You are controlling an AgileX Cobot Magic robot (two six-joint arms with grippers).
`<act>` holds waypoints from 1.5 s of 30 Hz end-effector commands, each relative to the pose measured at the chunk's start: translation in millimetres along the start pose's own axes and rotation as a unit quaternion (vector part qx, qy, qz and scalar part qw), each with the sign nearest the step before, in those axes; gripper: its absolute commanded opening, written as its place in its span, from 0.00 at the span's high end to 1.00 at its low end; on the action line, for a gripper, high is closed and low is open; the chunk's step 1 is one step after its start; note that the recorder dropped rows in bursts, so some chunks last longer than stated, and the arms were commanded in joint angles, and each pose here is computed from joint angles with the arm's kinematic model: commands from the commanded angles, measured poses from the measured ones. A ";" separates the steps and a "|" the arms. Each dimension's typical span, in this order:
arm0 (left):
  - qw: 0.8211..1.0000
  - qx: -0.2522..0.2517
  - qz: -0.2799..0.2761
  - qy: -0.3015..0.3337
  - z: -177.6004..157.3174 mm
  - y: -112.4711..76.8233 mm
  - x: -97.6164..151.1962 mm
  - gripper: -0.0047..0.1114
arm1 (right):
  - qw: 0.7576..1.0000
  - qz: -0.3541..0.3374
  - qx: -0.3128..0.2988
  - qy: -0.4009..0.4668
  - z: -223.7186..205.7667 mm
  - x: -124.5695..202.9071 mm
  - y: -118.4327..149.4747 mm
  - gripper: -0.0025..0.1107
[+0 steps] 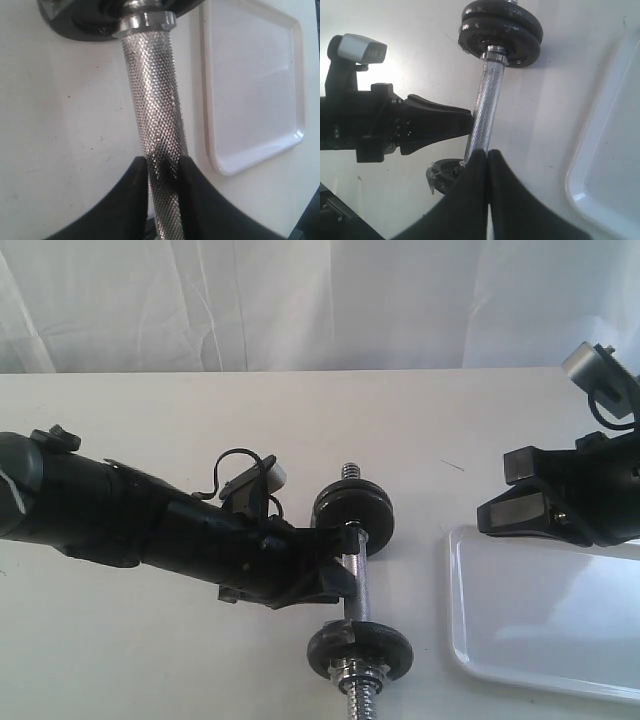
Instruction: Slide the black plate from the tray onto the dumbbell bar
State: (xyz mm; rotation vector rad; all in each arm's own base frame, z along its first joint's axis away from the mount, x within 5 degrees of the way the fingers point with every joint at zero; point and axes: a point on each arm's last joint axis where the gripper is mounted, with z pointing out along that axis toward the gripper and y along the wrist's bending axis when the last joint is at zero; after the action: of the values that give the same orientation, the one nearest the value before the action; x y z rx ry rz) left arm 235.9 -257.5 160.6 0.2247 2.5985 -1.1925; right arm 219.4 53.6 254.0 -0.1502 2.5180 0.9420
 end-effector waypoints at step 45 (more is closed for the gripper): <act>0.949 -0.150 0.254 -0.112 -229.5 -57.9 32.4 0.96 | 0.947 -0.222 0.061 -0.226 -89.6 37.4 64.7 0.98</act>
State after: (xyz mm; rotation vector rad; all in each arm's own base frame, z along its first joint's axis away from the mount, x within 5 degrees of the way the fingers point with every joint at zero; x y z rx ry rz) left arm 161.0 -131.9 329.0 0.6246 2.2808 -0.6431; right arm 149.6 48.9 333.1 -0.3963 2.0403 0.6060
